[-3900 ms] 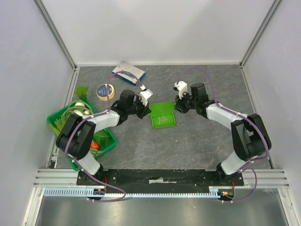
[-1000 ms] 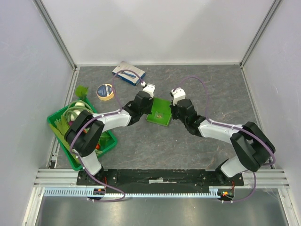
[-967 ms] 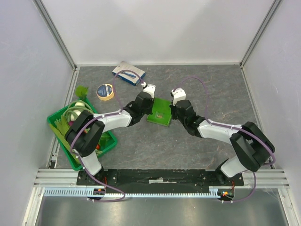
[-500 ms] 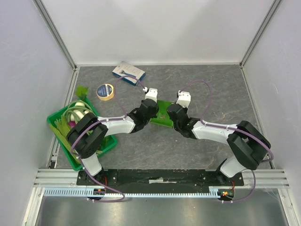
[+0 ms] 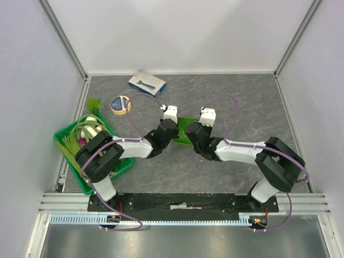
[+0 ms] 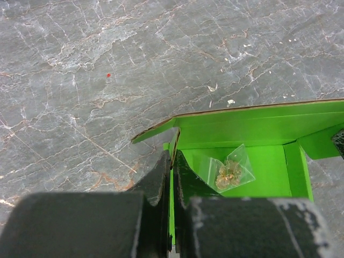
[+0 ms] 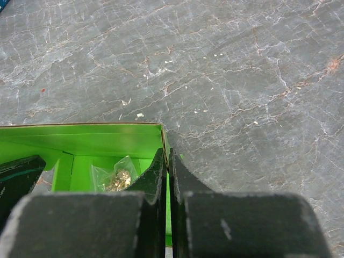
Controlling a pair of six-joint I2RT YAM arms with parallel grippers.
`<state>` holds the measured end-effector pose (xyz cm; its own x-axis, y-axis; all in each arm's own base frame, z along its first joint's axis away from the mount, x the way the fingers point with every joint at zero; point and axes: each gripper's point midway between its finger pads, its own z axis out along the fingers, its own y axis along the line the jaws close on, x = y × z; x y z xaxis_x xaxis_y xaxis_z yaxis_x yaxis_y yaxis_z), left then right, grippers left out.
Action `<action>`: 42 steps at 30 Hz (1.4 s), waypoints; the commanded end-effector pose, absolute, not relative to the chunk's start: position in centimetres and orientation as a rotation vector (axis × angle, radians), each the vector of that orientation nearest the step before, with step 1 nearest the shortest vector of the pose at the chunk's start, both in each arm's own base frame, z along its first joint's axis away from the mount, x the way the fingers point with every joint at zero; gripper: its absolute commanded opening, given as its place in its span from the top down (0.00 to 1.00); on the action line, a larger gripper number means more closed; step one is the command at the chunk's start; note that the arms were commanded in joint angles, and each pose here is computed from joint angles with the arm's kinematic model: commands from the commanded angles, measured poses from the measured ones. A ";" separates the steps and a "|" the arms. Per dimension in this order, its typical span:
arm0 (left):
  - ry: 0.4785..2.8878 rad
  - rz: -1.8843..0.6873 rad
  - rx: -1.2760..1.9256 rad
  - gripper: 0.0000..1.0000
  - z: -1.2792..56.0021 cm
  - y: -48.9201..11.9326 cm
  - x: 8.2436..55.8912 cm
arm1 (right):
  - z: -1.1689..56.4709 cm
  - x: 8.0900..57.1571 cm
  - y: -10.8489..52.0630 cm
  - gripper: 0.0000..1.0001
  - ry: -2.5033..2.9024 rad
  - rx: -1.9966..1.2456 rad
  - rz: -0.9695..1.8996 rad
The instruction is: Fold the paper box
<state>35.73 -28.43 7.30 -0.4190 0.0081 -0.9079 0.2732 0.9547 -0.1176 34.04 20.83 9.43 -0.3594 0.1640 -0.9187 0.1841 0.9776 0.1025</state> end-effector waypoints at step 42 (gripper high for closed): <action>1.970 -0.215 0.040 0.98 3.5 -27.2 30.1 | 5.8 27.8 17.2 1.00 1.691 0.442 -0.177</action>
<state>31.15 -29.65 6.54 -0.3710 -0.1045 -0.9227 0.1992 0.9615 -0.1890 28.95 20.08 7.98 -0.1055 0.2581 -0.9603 0.3454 0.9151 0.2080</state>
